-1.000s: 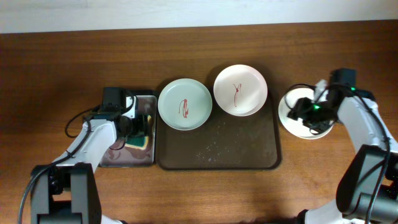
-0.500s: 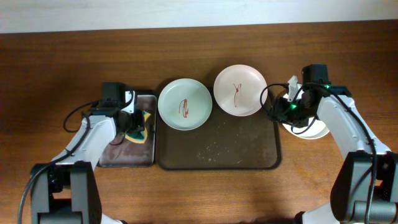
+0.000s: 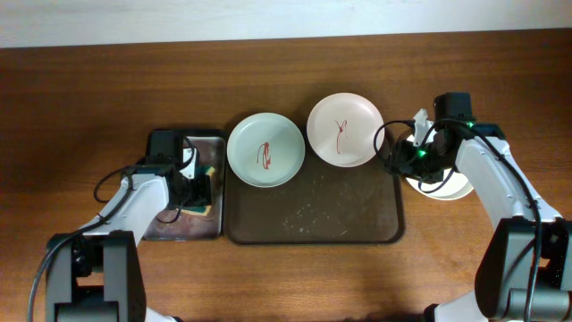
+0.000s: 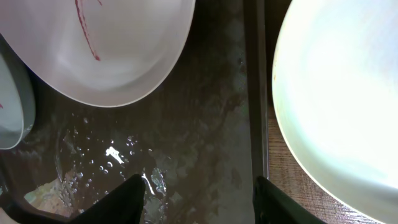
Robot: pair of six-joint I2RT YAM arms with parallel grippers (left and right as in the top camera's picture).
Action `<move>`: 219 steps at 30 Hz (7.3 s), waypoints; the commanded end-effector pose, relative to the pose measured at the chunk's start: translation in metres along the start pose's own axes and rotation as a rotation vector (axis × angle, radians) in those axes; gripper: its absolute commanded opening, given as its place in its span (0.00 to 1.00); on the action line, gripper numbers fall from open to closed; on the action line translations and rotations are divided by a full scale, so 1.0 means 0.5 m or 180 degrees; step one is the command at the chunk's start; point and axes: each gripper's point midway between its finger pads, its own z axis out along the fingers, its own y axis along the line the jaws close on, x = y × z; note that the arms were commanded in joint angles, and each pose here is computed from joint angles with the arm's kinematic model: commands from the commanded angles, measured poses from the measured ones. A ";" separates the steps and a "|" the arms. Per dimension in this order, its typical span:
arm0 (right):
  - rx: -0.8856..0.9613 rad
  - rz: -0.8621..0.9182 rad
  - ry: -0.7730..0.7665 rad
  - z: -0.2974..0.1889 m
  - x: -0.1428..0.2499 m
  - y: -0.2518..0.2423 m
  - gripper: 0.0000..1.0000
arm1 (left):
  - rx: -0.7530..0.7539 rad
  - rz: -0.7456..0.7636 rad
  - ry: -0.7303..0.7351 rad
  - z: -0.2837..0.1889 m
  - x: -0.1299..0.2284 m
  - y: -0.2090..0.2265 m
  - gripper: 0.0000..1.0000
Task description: Clean dirty plates on tray and stack at the side
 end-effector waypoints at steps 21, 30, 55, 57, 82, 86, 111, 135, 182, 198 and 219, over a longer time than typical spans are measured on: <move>-0.0051 -0.0081 -0.0114 -0.020 -0.016 0.018 0.57 | 0.0078 -0.0027 -0.0061 -0.055 -0.042 -0.015 0.71; -0.0058 -0.0082 -0.0112 -0.020 -0.016 0.019 0.57 | 0.0148 0.0087 -0.0009 -0.021 -0.008 -0.040 0.44; -0.0407 -0.0965 -0.0245 0.117 -0.038 0.388 0.52 | -0.0014 -0.0093 -0.0006 -0.017 -0.008 -0.026 0.00; -0.0399 -0.0911 -0.0218 0.149 -0.041 0.385 0.49 | -0.0014 -0.0092 -0.0009 -0.017 -0.008 -0.026 0.00; 0.0472 -0.0216 0.0861 0.208 0.100 0.236 0.04 | -0.0011 -0.0091 -0.0033 -0.017 -0.012 -0.026 0.00; 0.0901 -0.0236 0.0881 0.194 0.108 0.186 0.04 | -0.0002 -0.0083 -0.0106 -0.027 -0.024 -0.028 0.00; 0.0889 -0.0256 0.0872 0.194 0.106 0.187 0.04 | -0.0496 0.0162 -0.1948 -0.287 -0.222 -0.012 0.00; 0.0231 -0.0115 0.0932 0.205 0.095 0.244 0.04 | 0.1472 0.0435 -0.0517 -0.213 -0.086 -0.250 0.00; 0.0170 -0.0070 0.0968 0.202 0.095 0.243 0.04 | 0.1228 0.0596 0.0023 -0.019 0.017 -0.486 0.00; 0.0147 -0.0061 0.0994 0.201 0.098 0.245 0.04 | 0.0086 0.0164 0.0429 0.037 0.046 -0.291 0.00; 0.0153 -0.0057 0.1006 0.200 0.100 0.244 0.04 | 0.1265 0.0394 0.0678 0.006 0.079 -0.442 0.00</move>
